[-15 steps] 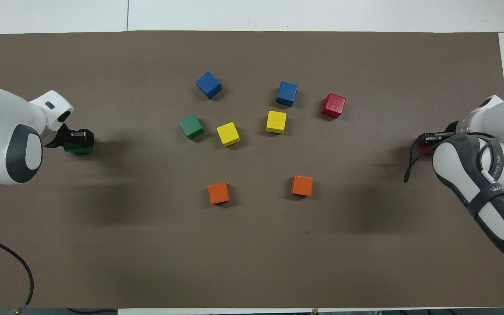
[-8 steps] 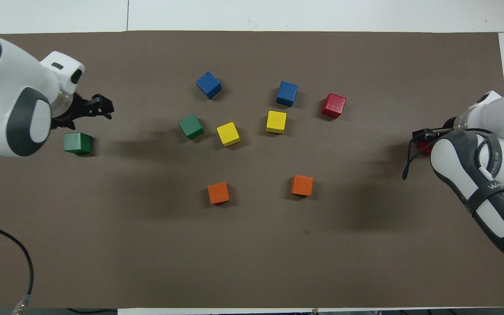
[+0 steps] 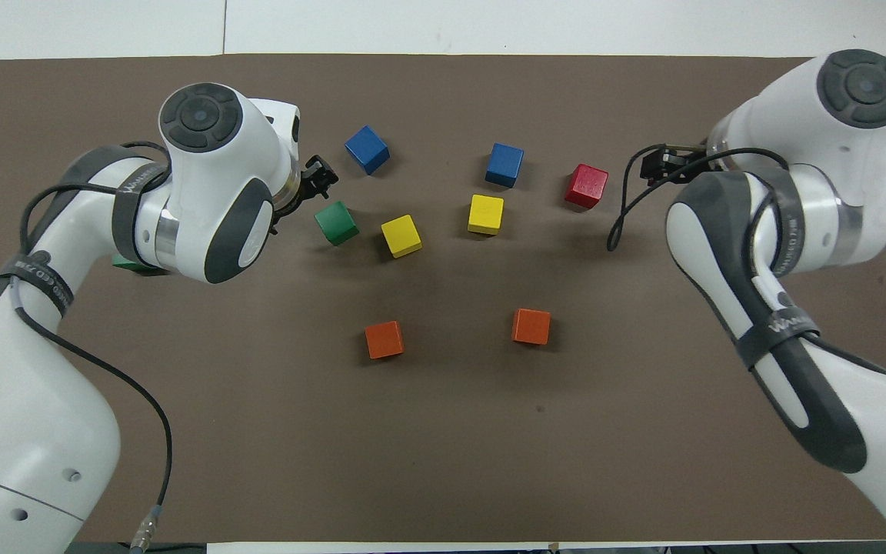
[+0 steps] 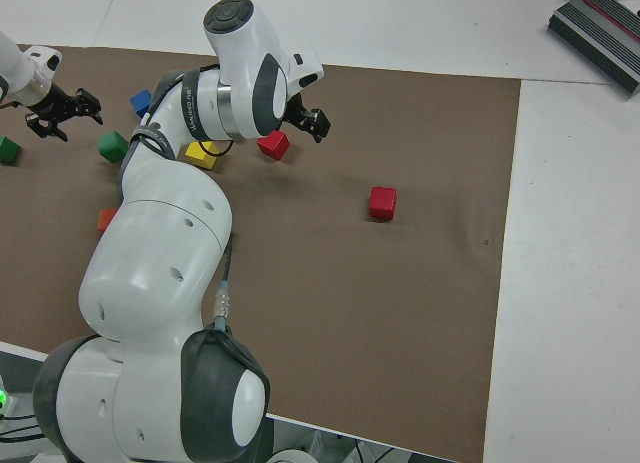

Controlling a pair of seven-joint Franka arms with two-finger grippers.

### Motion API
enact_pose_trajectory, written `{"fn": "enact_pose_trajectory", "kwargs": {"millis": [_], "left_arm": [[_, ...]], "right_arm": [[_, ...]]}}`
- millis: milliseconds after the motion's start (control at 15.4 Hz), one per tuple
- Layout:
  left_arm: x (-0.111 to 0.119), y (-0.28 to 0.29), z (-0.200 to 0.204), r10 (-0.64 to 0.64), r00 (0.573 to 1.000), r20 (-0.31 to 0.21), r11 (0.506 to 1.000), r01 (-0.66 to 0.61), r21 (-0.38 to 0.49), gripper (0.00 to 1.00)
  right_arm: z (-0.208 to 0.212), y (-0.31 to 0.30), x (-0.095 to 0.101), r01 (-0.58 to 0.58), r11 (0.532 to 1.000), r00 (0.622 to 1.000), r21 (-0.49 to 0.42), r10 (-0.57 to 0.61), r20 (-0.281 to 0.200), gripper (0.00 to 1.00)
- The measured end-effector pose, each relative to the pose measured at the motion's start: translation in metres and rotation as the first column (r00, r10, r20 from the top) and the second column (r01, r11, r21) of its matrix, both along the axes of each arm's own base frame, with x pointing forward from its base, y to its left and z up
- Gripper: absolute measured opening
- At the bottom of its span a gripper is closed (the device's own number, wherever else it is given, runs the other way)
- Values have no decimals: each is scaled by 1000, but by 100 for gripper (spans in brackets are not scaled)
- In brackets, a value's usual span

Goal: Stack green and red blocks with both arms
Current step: 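Grasp the second green cube with the left gripper while the right gripper grasps red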

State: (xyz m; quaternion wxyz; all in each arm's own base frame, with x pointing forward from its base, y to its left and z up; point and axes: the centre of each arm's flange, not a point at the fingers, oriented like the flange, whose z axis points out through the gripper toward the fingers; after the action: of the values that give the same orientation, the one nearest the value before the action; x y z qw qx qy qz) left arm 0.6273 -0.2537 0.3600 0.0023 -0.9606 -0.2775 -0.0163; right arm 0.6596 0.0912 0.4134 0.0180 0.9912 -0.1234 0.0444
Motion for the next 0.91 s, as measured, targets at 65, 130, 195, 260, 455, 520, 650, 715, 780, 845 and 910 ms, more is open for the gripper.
{"fn": "enact_pose_trajectory", "kwargs": {"millis": [65,130,195,260,455,520,650,715,780,845,910], "left_arm": [[2,-4,-8,9,1000,-1,1000,-9,-2,100],[3,-6,-13,17,1000,0,1000,-17,-4,100],[4,-7,-16,24,1000,3,1000,-24,-6,100],[6,-9,-16,39,999,15,999,-39,-14,100],[7,-15,-15,61,997,45,998,-59,-26,100],[5,-17,-18,58,997,46,998,-57,-24,100],[0,-24,-28,48,998,44,999,-47,-24,100],[-4,-27,-35,47,998,40,999,-46,-22,100],[-7,-29,-41,53,998,36,998,-52,-22,100],[-11,-32,-46,63,997,38,998,-62,-24,100],[-14,-35,-50,71,997,41,997,-70,-28,100]], "right_arm": [[-7,16,7,24,1000,1000,3,-24,1,100],[-17,30,14,40,999,999,7,-40,-3,100],[-25,42,21,54,998,999,10,-54,-3,100],[-33,54,28,72,997,997,10,-72,-1,100],[-52,77,42,109,994,994,8,-109,10,100],[-56,79,46,110,994,994,10,-111,18,100],[-64,78,48,111,994,993,13,-112,32,100],[-71,77,48,112,994,993,14,-112,34,100],[-80,77,48,112,994,993,15,-112,38,100],[-88,76,46,111,994,993,16,-111,42,100],[-96,76,45,110,994,993,17,-110,45,100]]}}
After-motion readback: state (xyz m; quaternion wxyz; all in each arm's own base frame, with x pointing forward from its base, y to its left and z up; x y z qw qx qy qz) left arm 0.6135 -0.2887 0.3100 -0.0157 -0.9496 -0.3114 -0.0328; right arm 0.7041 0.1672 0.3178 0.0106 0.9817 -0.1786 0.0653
